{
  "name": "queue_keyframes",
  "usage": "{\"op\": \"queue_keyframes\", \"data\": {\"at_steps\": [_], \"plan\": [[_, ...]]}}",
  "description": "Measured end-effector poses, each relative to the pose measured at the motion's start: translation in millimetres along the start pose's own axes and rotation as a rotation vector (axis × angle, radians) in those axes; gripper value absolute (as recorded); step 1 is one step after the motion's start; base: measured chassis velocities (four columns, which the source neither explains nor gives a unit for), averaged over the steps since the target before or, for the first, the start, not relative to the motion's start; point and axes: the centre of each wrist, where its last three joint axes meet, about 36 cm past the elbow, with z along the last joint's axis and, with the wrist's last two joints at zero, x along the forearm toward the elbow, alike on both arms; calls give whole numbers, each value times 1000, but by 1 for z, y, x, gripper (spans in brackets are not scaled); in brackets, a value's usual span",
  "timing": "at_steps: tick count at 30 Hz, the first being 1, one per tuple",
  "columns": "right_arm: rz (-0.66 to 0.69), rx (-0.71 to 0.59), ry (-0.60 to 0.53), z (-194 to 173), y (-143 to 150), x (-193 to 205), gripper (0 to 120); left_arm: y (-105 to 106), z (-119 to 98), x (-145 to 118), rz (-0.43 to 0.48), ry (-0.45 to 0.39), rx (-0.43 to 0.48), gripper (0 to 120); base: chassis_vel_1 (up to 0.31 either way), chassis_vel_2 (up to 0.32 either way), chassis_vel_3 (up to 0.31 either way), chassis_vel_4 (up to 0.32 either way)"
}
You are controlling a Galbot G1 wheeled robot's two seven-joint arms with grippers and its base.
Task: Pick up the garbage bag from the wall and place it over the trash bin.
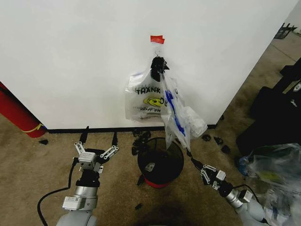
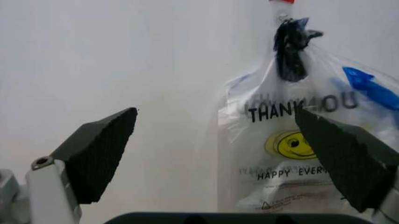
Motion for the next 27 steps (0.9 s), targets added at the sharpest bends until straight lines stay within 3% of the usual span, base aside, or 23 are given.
{"op": "queue_keyframes", "data": {"at_steps": [7, 13, 18, 19, 27], "plan": [[135, -54, -189, -18, 20, -49, 23, -1, -1, 1, -2, -3, 0, 100, 0, 0, 0, 0], [228, -137, -273, -36, 26, -76, 43, 0, 0, 0, -2, -3, -3, 100, 0, 0, 0, 0], [278, -83, -225, -41, 26, -93, 65, 4, 4, 0, -2, 1, -8, 100, 0, 0, 0, 0], [278, -83, -225, -41, 26, -93, 65, 4, 4, 0, -2, 1, -8, 100, 0, 0, 0, 0], [129, 180, -125, -51, 12, -129, 94, 7, 11, -4, 6, 4, -7, 100, 0, 0, 0, 0]]}}
